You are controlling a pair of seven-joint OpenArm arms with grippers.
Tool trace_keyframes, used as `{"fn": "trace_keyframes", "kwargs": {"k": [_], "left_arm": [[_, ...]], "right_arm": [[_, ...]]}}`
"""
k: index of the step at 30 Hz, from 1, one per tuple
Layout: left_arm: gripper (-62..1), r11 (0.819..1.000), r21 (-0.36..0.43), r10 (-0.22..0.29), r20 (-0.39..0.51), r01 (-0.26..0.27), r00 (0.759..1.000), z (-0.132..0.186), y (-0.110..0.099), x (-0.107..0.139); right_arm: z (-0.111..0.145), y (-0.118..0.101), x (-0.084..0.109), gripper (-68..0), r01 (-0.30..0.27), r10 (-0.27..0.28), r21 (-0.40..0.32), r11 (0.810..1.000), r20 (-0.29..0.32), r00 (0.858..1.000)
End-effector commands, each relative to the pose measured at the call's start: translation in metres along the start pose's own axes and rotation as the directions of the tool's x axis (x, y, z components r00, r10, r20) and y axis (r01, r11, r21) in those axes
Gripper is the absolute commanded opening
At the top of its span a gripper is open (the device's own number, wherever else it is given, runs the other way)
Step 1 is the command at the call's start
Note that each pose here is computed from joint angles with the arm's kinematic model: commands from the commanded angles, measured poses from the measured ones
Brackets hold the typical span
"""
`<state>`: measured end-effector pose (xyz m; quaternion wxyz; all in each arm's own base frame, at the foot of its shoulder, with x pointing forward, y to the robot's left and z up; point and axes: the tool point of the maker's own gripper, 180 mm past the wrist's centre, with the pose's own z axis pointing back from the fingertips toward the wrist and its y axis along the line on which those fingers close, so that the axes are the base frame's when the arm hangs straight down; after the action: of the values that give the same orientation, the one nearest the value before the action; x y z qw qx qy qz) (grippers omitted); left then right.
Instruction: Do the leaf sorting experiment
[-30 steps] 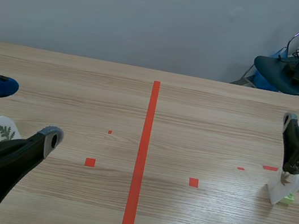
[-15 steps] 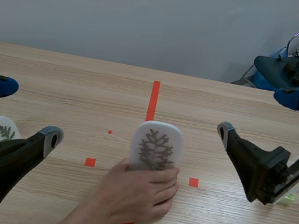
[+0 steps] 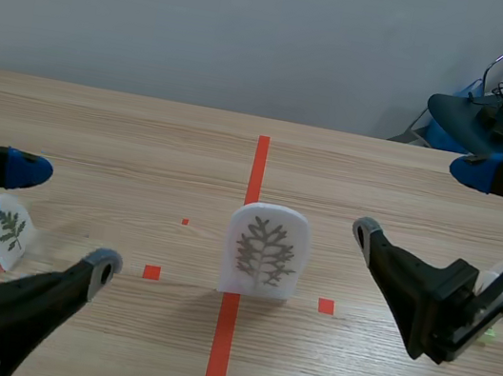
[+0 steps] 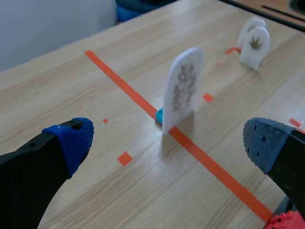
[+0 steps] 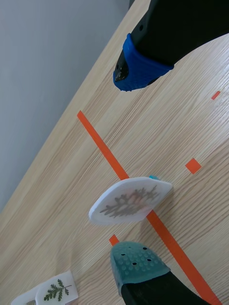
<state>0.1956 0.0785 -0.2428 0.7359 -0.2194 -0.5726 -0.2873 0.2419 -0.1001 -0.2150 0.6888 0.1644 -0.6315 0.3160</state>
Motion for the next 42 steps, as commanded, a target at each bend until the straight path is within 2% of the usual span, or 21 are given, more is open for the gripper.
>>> {"fn": "trace_keyframes", "kwargs": {"k": [1,9,14,18,24,29,30,33,35,39,42], "left_arm": [[1.4,1.0,-0.009,0.008,0.008,-0.008,1.0,-0.007,-0.001,-0.006],[1.4,0.999,-0.02,0.035,-0.027,-0.036,0.999,-0.052,0.004,-0.058],[1.4,0.998,-0.053,0.03,-0.002,-0.03,1.0,-0.086,0.001,-0.075],[1.4,0.995,-0.092,0.032,0.021,-0.03,0.999,-0.112,-0.006,-0.077],[1.4,0.992,-0.111,0.065,0.05,-0.059,0.997,-0.149,-0.013,-0.075],[1.4,0.986,-0.146,0.098,0.077,-0.086,0.992,-0.164,-0.031,-0.067],[0.1,0.985,-0.147,0.102,0.084,-0.089,0.991,-0.165,-0.033,-0.065],[-21.9,0.984,-0.15,0.112,0.095,-0.097,0.989,-0.167,-0.037,-0.062],[-32.4,0.984,-0.15,0.112,0.1,-0.097,0.989,-0.167,-0.037,-0.061],[-46.8,0.985,-0.146,0.111,0.101,-0.096,0.989,-0.167,-0.036,-0.061],[-53.1,0.984,-0.147,0.115,0.097,-0.1,0.989,-0.166,-0.037,-0.062]], "right_arm": [[-0.001,-0.004,0.006,0.4,0.001,-0.001,-0.011,1.0,0.027,1.0],[-0.001,-0.004,0.004,0.4,0.001,-0.001,-0.013,1.0,0.018,1.0],[-0.001,-0.004,0.003,0.4,0.001,-0.001,-0.013,1.0,0.014,1.0],[-0.001,-0.004,0.003,0.4,0.001,-0.001,-0.013,1.0,0.01,1.0],[-0.001,-0.004,0.001,0.4,0.001,-0.001,-0.013,1.0,0.002,1.0],[-0.001,-0.005,-0.001,0.4,0.002,-0.002,-0.014,1.0,-0.006,1.0],[-0.001,-0.005,-0.001,0.4,0.002,-0.002,-0.014,1.0,-0.006,1.0],[-0.001,-0.005,-0.001,0.4,0.002,-0.002,-0.014,1.0,-0.006,1.0],[-0.001,-0.005,-0.001,0.4,0.002,-0.002,-0.014,1.0,-0.006,1.0],[-0.001,-0.005,-0.001,0.4,0.002,-0.002,-0.014,1.0,-0.006,1.0],[-0.001,-0.005,-0.001,0.4,0.002,-0.002,-0.014,1.0,-0.007,1.0]]}}
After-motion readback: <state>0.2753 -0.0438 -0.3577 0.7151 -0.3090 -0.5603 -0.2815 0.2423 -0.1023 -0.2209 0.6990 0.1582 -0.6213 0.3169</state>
